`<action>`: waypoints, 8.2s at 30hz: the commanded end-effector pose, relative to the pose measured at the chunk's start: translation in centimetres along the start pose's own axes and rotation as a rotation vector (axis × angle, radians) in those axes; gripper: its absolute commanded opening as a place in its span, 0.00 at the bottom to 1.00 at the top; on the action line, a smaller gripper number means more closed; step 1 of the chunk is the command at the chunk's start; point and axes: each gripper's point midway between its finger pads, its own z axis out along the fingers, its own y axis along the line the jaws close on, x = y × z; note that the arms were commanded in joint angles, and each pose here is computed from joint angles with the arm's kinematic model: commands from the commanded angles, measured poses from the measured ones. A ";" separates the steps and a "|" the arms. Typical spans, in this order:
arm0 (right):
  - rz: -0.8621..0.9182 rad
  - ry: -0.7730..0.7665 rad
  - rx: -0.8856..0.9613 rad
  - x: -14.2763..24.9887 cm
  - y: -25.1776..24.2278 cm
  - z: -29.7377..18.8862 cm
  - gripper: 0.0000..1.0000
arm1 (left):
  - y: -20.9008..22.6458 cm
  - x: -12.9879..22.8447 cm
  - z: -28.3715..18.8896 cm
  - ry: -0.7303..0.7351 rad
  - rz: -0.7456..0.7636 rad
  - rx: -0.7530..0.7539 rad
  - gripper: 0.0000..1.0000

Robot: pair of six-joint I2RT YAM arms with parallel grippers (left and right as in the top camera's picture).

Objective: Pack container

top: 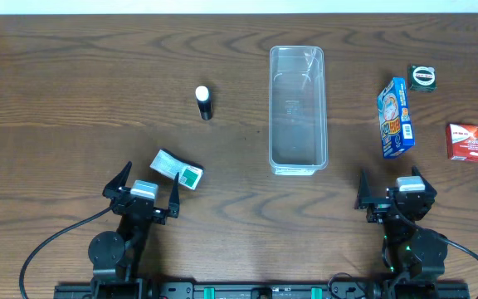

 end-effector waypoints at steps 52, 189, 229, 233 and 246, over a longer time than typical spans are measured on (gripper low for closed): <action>0.036 -0.385 -0.352 -13.6 5.0 -4.6 0.99 | -0.3 1.7 0.1 0.049 -0.007 0.013 0.98; 0.234 0.694 -0.442 -20.3 4.3 12.9 0.14 | -0.3 1.7 0.1 0.048 -0.007 0.013 0.98; 0.230 0.961 -0.142 -5.5 17.9 22.9 0.18 | -0.3 1.7 0.1 0.049 -0.007 0.013 0.98; 0.235 0.962 -0.141 -4.6 18.4 23.7 0.18 | -0.3 1.7 0.1 0.048 -0.007 0.013 0.98; 0.220 0.977 -0.153 -2.4 19.8 24.7 0.20 | -0.3 1.7 0.1 0.048 -0.007 0.013 0.98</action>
